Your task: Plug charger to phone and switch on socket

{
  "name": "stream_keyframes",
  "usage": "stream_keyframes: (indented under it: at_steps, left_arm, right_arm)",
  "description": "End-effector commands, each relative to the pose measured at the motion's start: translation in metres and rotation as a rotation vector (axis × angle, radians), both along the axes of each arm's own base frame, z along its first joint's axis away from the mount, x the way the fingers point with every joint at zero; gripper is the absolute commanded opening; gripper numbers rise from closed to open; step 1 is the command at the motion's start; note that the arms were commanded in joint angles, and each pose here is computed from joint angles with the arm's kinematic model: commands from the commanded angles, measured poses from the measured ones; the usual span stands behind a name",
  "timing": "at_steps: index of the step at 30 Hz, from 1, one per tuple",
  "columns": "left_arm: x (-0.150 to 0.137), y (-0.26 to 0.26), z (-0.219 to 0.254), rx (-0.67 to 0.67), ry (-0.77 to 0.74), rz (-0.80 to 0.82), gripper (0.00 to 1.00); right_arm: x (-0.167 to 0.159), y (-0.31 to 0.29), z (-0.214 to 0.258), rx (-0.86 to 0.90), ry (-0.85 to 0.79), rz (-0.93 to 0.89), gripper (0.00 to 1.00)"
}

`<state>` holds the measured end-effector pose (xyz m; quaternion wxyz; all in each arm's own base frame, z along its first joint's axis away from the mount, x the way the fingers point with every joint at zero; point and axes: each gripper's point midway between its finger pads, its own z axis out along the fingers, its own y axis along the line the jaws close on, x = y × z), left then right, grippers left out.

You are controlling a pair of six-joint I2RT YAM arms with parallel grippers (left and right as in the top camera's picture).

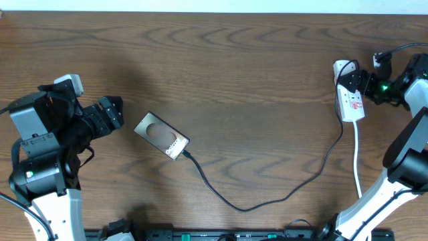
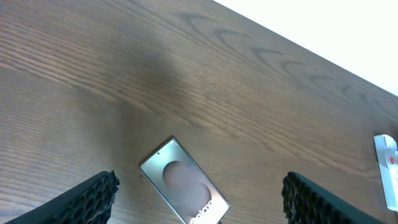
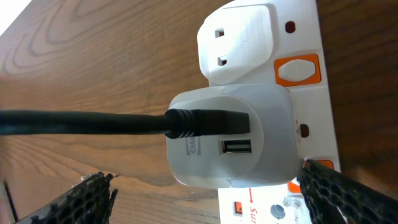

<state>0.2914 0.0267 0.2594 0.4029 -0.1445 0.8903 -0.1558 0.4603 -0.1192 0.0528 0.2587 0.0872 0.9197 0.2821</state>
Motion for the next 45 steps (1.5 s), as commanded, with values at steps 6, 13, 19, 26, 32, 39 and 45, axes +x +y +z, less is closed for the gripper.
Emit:
stream_keyframes:
  at_steps: [6, 13, 19, 26, 32, 39, 45]
  left_arm:
    - [0.001, 0.003, 0.005, 0.019, -0.009, 0.006, 0.86]
    - [0.001, 0.003, 0.005, 0.019, -0.009, 0.006, 0.86]
    - [0.001, 0.003, 0.005, 0.019, -0.009, 0.006, 0.86]
    - [0.001, 0.003, 0.005, 0.019, -0.009, 0.006, 0.86]
    - [0.001, 0.003, 0.005, 0.019, -0.009, 0.006, 0.86]
    - [0.001, 0.003, 0.005, 0.019, -0.009, 0.006, 0.86]
    - [0.001, 0.003, 0.005, 0.019, -0.009, 0.006, 0.86]
  right_arm:
    - [-0.021, 0.032, -0.029, 0.119, 0.086, 0.022, 0.94]
    - [-0.037, 0.034, -0.048, 0.102, 0.183, -0.015, 0.99]
    - [-0.055, -0.013, -0.047, -0.034, 0.312, -0.181, 0.99]
    - [-0.09, -0.081, -0.016, -0.168, 0.381, -0.41, 0.99]
    - [-0.101, -0.094, 0.051, -0.156, 0.273, -0.509, 0.99]
    - [-0.099, -0.059, 0.163, -0.172, -0.02, -0.46, 0.99]
    - [-0.104, -0.043, 0.216, -0.238, -0.172, -0.444, 0.99]
